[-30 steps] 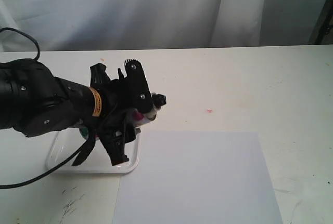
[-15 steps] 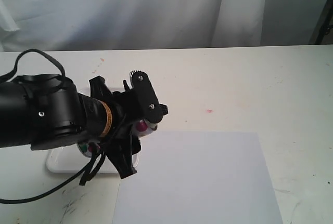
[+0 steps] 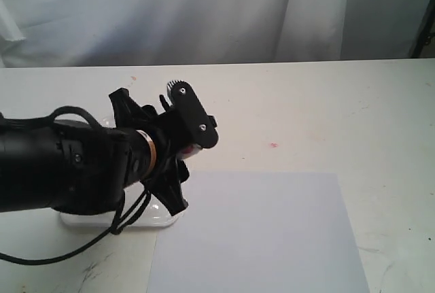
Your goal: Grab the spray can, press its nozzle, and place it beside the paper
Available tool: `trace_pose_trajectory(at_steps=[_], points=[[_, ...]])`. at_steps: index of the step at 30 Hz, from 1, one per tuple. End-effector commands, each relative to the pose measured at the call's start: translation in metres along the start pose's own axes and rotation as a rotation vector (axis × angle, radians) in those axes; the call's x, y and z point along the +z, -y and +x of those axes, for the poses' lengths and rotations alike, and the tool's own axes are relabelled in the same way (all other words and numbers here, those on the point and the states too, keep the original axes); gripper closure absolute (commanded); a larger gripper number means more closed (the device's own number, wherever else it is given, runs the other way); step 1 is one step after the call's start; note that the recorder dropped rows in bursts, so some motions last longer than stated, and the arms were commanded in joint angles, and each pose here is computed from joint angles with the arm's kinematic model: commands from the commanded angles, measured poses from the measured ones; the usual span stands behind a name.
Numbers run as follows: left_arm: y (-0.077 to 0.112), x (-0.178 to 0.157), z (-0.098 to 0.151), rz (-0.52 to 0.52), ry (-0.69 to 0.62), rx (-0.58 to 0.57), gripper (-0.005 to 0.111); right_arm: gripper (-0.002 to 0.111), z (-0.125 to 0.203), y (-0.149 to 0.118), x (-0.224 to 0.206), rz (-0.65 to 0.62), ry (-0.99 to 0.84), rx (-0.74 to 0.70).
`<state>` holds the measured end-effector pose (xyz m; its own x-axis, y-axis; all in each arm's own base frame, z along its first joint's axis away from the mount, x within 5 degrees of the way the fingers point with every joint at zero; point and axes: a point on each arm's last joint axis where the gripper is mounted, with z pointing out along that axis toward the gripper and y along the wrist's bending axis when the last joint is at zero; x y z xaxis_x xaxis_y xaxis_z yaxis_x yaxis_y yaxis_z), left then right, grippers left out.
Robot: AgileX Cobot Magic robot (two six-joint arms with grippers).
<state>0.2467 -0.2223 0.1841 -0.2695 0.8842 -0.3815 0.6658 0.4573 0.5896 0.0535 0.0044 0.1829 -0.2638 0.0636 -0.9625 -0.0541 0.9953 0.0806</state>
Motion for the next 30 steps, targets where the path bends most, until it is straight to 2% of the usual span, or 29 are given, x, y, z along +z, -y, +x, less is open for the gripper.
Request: trace_pose_trajectory(at_steps=[1,6,10,17,25,30], points=[[0.02,0.006,-0.002,-0.035,-0.048,0.088,0.107,0.108,0.001,0.0,0.0,0.005,0.004,0.005],[0.036,0.014,-0.001,-0.049,-0.095,0.152,0.107,0.108,0.001,0.0,0.0,0.005,0.004,0.005],[0.038,0.018,0.0,-0.079,-0.138,0.148,0.107,0.108,0.001,0.0,0.0,0.005,0.004,0.005],[0.052,0.008,-0.008,-0.088,-0.119,0.155,0.107,0.108,0.001,0.0,0.0,0.005,0.004,0.005],[0.054,0.006,-0.008,-0.086,-0.13,0.127,0.107,0.108,0.001,0.0,0.0,0.005,0.004,0.005],[0.069,-0.003,-0.014,-0.068,-0.095,0.198,0.107,0.108,0.001,0.001,0.0,0.014,0.006,-0.026]])
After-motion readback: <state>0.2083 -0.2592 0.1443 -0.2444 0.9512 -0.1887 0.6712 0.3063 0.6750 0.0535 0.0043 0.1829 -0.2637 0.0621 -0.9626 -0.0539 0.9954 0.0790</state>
